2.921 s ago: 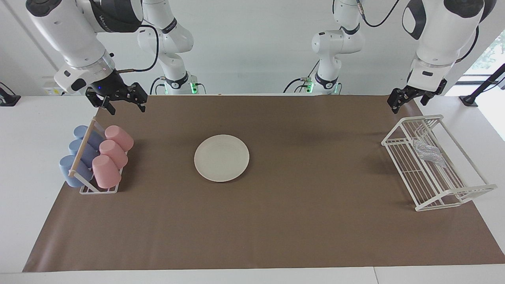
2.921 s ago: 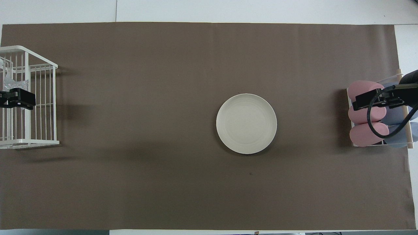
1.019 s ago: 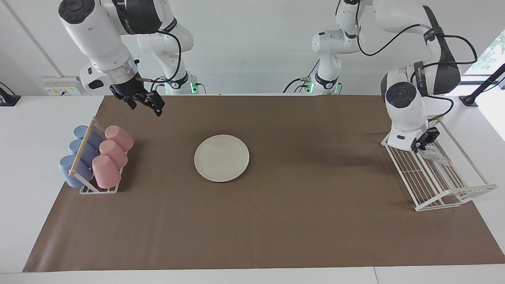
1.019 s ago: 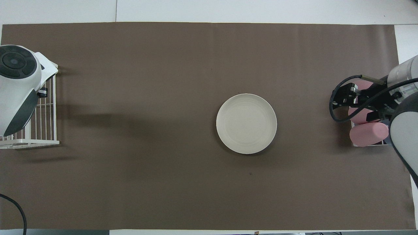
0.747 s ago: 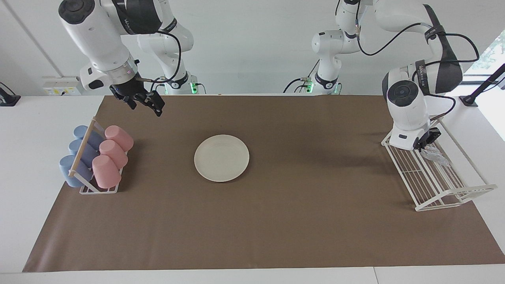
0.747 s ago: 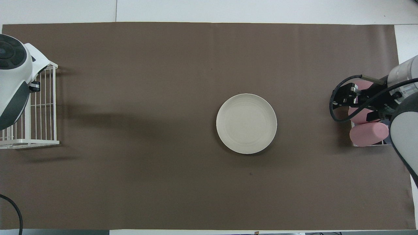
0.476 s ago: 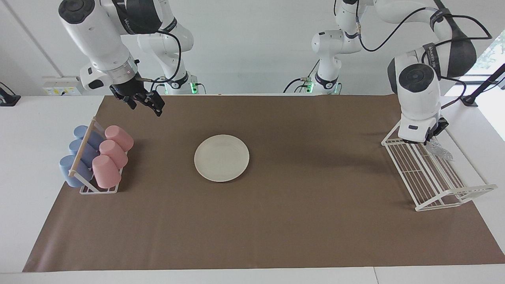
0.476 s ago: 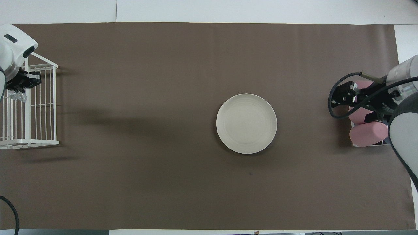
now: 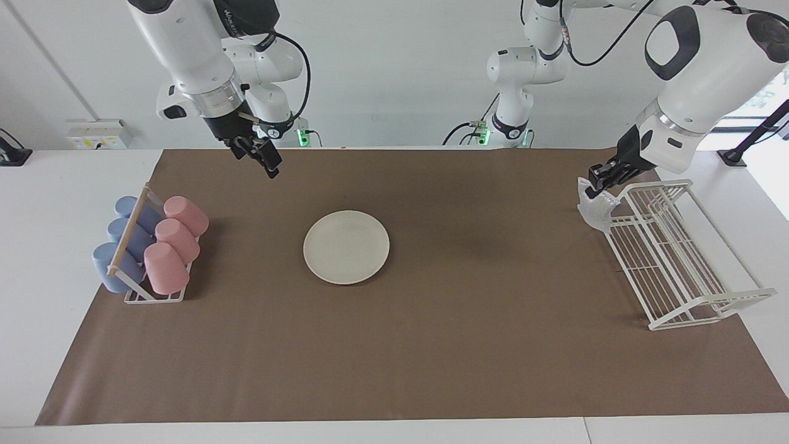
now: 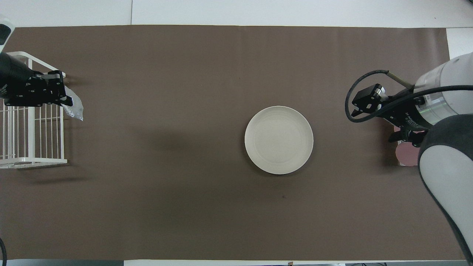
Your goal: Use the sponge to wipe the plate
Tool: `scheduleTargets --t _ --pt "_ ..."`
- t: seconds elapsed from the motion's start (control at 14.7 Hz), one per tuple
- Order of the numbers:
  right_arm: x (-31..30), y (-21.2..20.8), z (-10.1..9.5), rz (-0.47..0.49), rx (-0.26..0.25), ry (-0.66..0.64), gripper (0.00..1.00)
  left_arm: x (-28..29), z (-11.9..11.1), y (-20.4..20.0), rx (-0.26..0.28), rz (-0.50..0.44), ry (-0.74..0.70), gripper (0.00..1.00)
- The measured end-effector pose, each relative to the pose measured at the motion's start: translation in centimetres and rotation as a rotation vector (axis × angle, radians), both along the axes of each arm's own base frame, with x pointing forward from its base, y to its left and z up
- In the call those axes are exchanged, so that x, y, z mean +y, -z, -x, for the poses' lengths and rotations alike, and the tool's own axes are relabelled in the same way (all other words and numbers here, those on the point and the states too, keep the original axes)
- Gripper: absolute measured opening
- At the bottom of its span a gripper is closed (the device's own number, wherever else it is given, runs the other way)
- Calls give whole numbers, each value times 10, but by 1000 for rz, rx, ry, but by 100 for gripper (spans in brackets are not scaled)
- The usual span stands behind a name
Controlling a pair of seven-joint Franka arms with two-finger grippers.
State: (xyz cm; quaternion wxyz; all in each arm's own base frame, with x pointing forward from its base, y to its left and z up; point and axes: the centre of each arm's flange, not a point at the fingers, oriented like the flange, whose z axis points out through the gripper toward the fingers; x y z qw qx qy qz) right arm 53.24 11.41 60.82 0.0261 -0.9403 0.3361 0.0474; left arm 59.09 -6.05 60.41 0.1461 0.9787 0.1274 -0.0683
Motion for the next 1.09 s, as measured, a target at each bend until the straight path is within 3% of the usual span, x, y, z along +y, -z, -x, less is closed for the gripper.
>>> scheduleTargets --t 0.14,0.48,0.75,1.09 --pt "34 0 9 9 12 47 100 4 0 -4 18 171 -36 5" --pt "58 2 18 17 23 60 100 -22 19 11 78 475 -79 5" --pt "58 2 15 12 1 132 100 -50 52 42 43 698 -38 5" --pt "85 -4 16 -73 -9 355 100 -94 78 81 -2 874 106 5"
